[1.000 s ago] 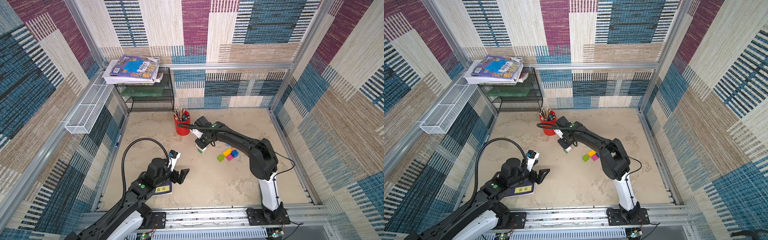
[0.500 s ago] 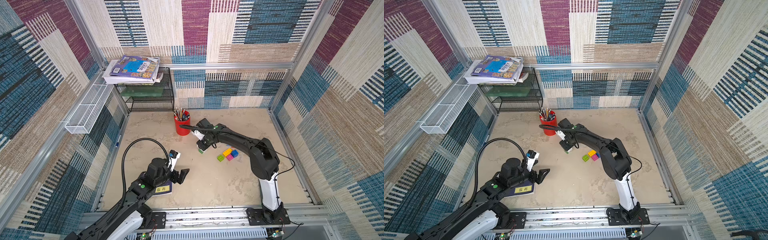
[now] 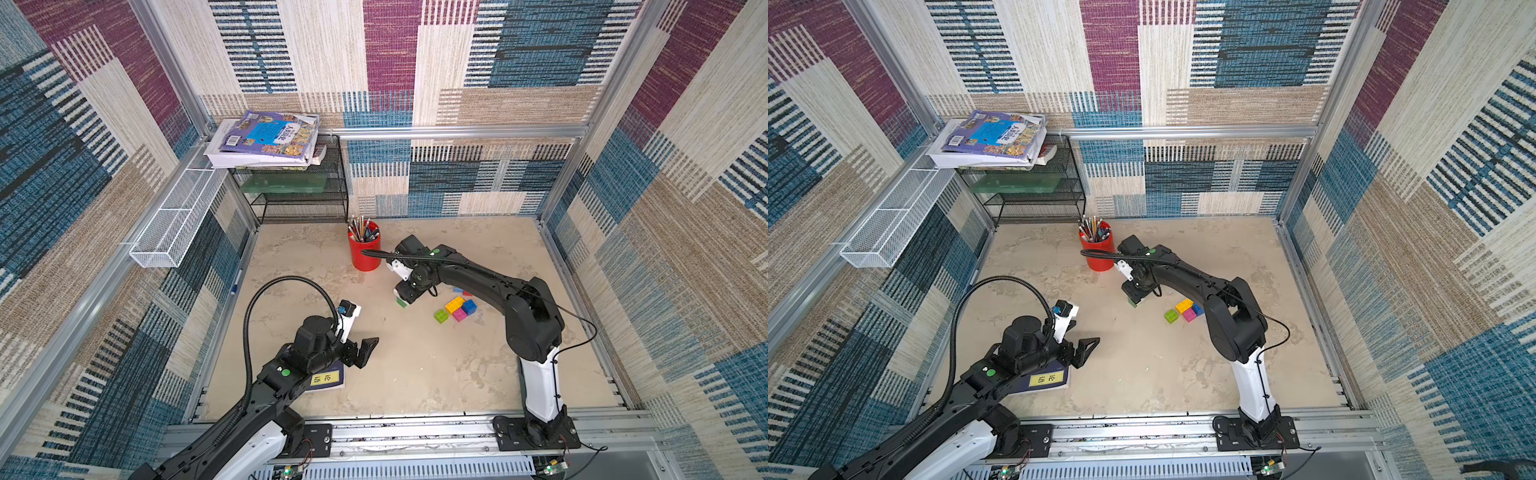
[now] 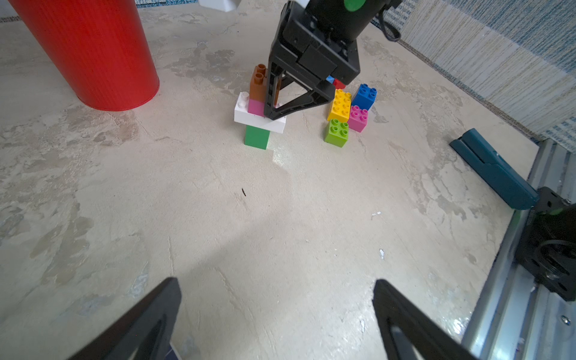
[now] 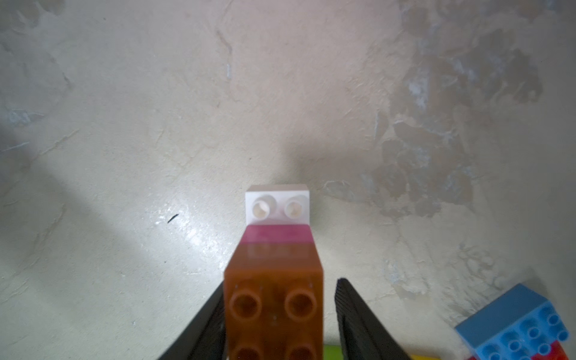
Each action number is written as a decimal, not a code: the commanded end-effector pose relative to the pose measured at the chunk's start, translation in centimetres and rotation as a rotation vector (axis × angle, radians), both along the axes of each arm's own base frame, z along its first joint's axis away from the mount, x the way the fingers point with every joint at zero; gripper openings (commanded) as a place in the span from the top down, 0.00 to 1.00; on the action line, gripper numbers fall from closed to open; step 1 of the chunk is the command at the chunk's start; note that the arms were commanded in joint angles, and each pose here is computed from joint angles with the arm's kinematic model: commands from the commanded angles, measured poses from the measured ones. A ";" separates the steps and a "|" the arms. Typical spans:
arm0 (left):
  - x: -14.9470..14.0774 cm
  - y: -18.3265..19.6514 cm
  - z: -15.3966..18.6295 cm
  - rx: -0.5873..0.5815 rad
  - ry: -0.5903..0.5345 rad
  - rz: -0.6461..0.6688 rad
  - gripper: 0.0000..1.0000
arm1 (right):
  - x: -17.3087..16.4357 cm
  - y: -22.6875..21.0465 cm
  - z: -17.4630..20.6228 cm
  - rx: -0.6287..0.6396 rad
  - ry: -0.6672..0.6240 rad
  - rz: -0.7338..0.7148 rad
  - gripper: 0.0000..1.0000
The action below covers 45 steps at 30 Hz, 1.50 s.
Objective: Assemble the letter f with lego
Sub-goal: Assemble the lego brick with the lego brick, then adjust the lego brick at the center of the board.
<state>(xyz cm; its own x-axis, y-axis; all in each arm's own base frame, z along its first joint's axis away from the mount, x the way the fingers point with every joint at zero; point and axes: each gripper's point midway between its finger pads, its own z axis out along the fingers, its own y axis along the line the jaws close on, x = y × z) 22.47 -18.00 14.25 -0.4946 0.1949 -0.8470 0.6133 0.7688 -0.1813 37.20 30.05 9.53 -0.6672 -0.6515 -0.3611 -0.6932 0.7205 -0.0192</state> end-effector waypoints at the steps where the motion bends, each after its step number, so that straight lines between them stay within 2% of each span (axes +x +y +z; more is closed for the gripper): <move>1: 0.1 -0.1 0.4 -0.003 -0.019 -0.007 0.01 | 0.7 0.3 1.7 0.026 -0.048 -0.011 0.43; 9: 0.2 -0.1 0.4 -0.003 -0.018 -0.007 0.01 | 0.8 0.5 2.8 0.042 -0.064 0.000 0.44; 17: 0.2 -0.2 0.3 0.000 -0.016 -0.008 0.01 | 0.6 0.9 2.6 0.048 -0.049 0.014 0.50; 30: 0.2 -0.2 0.3 0.000 -0.016 -0.008 0.01 | 0.6 1.2 2.1 0.045 -0.034 0.019 0.54; 45: 0.2 -0.1 0.4 -0.002 -0.017 -0.006 0.01 | -0.3 0.6 -0.3 0.018 0.025 0.012 0.68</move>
<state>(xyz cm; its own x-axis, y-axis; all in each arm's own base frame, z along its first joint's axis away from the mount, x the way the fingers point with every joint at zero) 22.48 -18.01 14.11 -0.4985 0.1973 -0.8442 0.6125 0.7693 -0.1818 37.75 31.03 10.68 -0.6526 -0.6434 -0.4002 -0.7000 0.7141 -0.0065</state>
